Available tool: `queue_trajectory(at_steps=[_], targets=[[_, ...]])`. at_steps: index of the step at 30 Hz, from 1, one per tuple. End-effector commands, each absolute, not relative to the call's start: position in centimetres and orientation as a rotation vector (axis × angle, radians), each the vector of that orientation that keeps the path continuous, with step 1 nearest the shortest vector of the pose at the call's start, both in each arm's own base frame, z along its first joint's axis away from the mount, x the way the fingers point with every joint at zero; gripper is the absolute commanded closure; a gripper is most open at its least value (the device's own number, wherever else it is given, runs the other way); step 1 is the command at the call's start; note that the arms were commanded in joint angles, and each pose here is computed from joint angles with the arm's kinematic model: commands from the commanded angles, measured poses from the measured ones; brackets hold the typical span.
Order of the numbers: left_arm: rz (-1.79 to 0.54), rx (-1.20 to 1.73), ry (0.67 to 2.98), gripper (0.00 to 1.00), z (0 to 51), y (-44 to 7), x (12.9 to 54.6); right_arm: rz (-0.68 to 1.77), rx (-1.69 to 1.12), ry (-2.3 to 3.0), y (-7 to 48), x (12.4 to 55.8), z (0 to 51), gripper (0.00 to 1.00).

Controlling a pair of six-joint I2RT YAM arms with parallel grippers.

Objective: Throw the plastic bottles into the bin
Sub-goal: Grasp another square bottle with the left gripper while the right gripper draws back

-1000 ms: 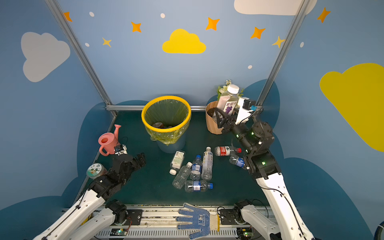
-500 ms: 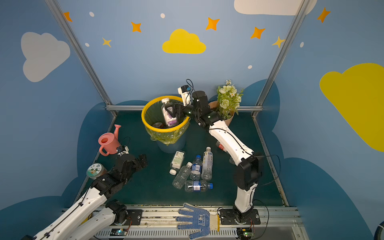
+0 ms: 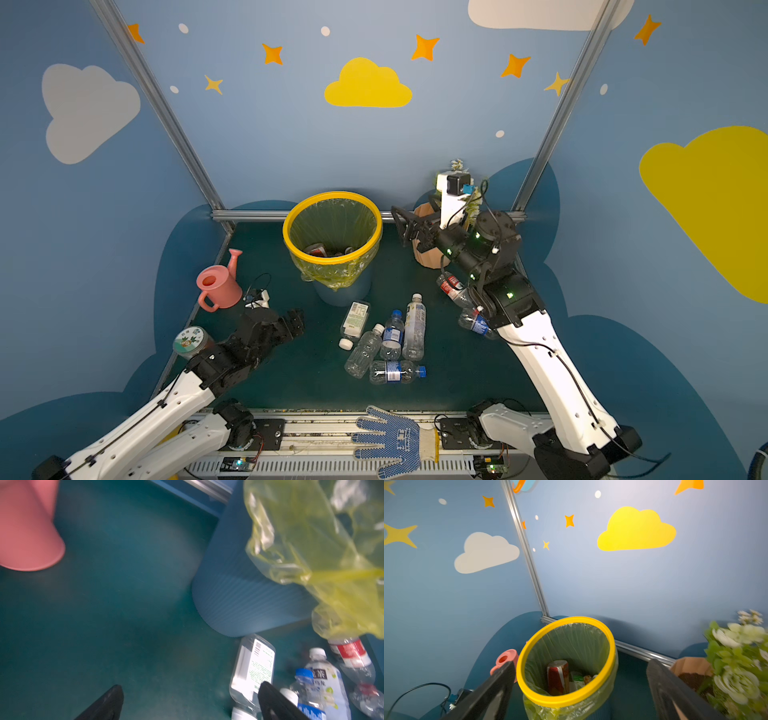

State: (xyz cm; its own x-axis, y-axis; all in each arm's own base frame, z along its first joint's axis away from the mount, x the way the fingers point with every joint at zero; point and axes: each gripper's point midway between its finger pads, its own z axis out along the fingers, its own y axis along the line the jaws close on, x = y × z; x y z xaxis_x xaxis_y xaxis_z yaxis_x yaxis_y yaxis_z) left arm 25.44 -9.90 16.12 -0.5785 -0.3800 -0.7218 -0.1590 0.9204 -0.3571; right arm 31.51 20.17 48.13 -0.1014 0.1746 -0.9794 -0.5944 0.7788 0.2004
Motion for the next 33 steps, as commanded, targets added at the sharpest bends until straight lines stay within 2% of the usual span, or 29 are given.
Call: queue_trajectory(at_steps=[1,9,15,28,33], targets=[[-0.356,-0.370,2.216,0.00,15.2,-11.6,25.6,0.571,-0.244,1.793,18.3,34.5,38.4,0.03],[-0.351,-0.190,2.316,0.00,13.7,-16.8,26.0,0.502,-0.032,1.982,13.2,33.3,28.6,0.03],[-0.301,-0.047,2.380,0.00,12.6,-20.1,26.1,0.481,0.112,2.075,10.7,31.9,23.2,0.03],[-0.257,0.224,2.546,0.00,9.9,-25.8,27.0,0.473,0.264,2.129,7.8,30.4,19.0,0.03],[-0.123,0.263,2.613,0.00,8.4,-26.0,27.7,0.439,0.304,2.148,6.7,30.1,18.2,0.03]])
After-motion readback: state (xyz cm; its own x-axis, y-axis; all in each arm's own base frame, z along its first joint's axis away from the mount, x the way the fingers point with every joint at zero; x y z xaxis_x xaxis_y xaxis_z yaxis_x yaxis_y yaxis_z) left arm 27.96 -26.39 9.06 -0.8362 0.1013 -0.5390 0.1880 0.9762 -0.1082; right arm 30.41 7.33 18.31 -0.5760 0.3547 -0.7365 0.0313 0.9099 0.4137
